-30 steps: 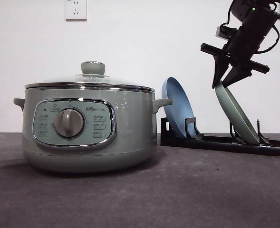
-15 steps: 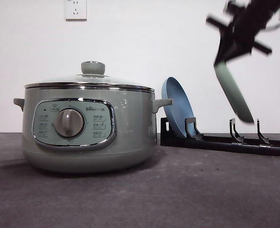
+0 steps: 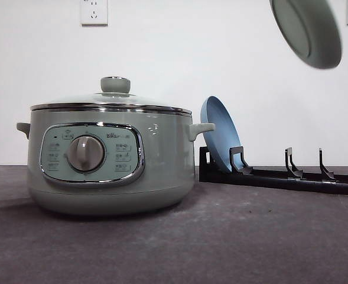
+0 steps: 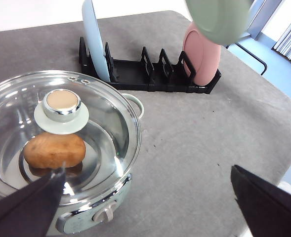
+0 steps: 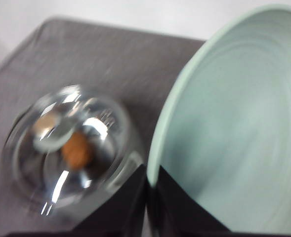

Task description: Transfer potato from steamer to green plate

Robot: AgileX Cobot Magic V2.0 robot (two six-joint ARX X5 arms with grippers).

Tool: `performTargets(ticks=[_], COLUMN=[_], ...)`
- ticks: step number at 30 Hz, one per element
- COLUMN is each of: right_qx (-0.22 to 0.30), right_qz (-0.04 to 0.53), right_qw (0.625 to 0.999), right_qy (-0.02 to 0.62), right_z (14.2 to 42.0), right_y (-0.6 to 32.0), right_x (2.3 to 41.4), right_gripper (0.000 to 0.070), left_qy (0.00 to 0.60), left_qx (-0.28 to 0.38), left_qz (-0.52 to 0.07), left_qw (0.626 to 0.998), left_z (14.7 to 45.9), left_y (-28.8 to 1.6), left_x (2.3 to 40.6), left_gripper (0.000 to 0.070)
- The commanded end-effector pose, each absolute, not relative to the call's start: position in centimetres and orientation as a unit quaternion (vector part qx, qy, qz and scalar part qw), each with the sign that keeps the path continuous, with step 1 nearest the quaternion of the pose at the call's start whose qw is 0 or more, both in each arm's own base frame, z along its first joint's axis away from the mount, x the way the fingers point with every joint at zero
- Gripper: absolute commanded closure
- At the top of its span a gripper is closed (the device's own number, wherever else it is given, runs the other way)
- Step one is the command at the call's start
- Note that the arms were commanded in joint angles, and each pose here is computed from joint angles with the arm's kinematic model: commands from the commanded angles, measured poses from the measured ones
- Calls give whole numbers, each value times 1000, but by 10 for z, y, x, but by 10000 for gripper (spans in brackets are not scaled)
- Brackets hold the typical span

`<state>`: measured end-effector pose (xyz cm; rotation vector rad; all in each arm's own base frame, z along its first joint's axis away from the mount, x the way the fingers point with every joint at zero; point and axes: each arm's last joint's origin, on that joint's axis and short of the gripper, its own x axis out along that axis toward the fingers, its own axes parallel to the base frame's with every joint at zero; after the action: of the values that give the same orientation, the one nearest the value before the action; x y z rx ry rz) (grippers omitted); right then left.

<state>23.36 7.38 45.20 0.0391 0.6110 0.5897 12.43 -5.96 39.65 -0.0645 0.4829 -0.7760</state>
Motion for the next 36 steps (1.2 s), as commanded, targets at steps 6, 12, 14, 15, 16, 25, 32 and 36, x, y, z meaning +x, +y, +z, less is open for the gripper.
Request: performTargets(ticks=[6,12,14,15,16,25,32,36], right_qx=[-101,-188,-210,-220,-228,-253,-267,-272], right_qz=[300,270,261,257,252,251,248,251], right_qw=[887,873,863,858,854,819,801,800], right_qy=[336,361,378,386,395,449,475,472], right_z=[447,418,400,391,381,297,247,225], right_y=[113,145,155,158,162,186,191,193], right_x=[192,167,161,158,155,135,121,117], right_gripper=[695,696,696,696,696,696,696,696], left_qy=[224,225,225,225,225,225,224,224], left_qx=[-25,-25,-25,-25,-25,-25,-25,-25], left_qz=[-381,-381,-381,-381,-381,-381,-381,-381], left_qw=[897,897,897,897,897,897,897,897], left_z=[401,401,401,401,401,401,401,401], left_y=[-62,-62,-62,-62,-62,-62,-62,-62], left_x=[127,127,127,127,127,127,127,127], left_gripper=[0,0,0,0,0,0,0,0])
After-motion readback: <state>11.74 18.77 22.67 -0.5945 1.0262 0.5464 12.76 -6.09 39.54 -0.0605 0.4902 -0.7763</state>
